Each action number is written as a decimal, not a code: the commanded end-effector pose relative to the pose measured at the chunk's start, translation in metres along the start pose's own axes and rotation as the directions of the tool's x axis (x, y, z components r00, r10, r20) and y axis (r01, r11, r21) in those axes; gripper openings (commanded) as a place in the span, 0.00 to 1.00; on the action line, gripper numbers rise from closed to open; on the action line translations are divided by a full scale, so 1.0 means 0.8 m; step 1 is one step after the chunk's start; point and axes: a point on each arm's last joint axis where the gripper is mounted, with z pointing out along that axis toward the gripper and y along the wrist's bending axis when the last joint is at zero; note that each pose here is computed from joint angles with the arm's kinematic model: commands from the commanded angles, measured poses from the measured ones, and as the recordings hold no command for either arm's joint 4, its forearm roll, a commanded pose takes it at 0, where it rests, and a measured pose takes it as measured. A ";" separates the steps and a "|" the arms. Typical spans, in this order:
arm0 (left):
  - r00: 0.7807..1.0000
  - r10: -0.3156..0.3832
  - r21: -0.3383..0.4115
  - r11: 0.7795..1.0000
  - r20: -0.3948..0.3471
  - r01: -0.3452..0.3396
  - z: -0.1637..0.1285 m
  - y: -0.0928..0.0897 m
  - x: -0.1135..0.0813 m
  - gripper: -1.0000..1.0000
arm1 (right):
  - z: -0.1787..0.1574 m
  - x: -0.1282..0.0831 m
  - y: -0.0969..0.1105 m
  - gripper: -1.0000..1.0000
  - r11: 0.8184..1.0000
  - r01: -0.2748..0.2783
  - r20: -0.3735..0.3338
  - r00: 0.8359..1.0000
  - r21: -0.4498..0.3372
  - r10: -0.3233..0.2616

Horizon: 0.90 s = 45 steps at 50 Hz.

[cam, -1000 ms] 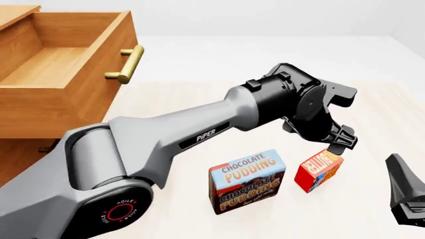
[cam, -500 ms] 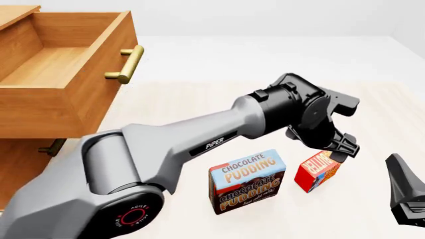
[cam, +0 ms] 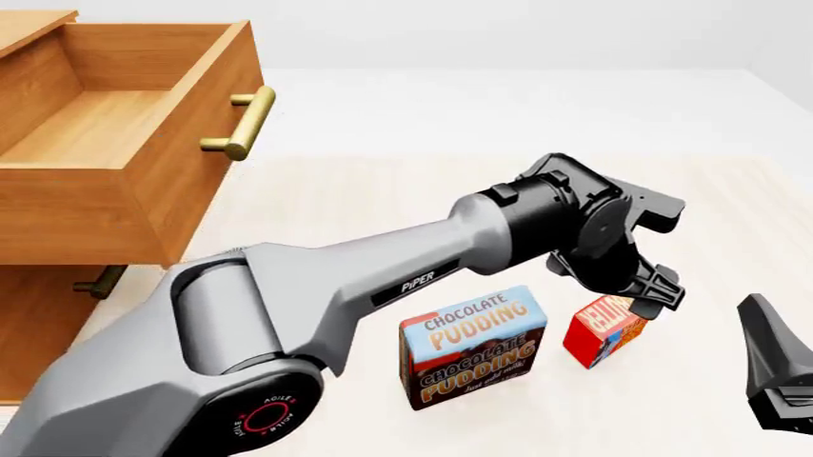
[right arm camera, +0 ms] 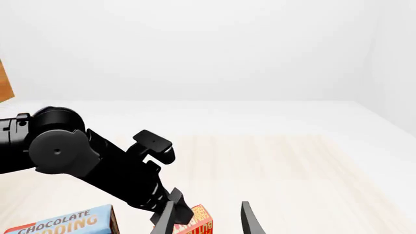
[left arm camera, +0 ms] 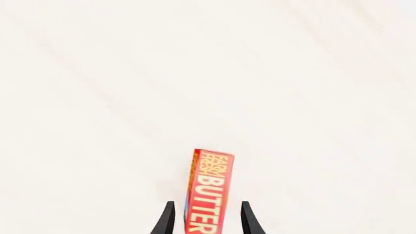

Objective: Put the butter at the back in the top drawer of the cabinet and close it.

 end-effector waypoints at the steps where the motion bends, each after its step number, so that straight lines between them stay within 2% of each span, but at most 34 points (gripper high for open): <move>1: 1.000 -0.004 -0.002 1.000 -0.003 0.004 0.005 0.002 0.002 1.00 | 0.000 0.000 0.000 1.00 1.000 0.000 0.000 1.000 0.000 0.000; 45: 0.999 -0.028 -0.003 1.000 -0.022 0.028 0.026 -0.001 0.014 1.00 | 0.000 0.000 0.000 1.00 1.000 0.000 0.000 1.000 0.000 0.000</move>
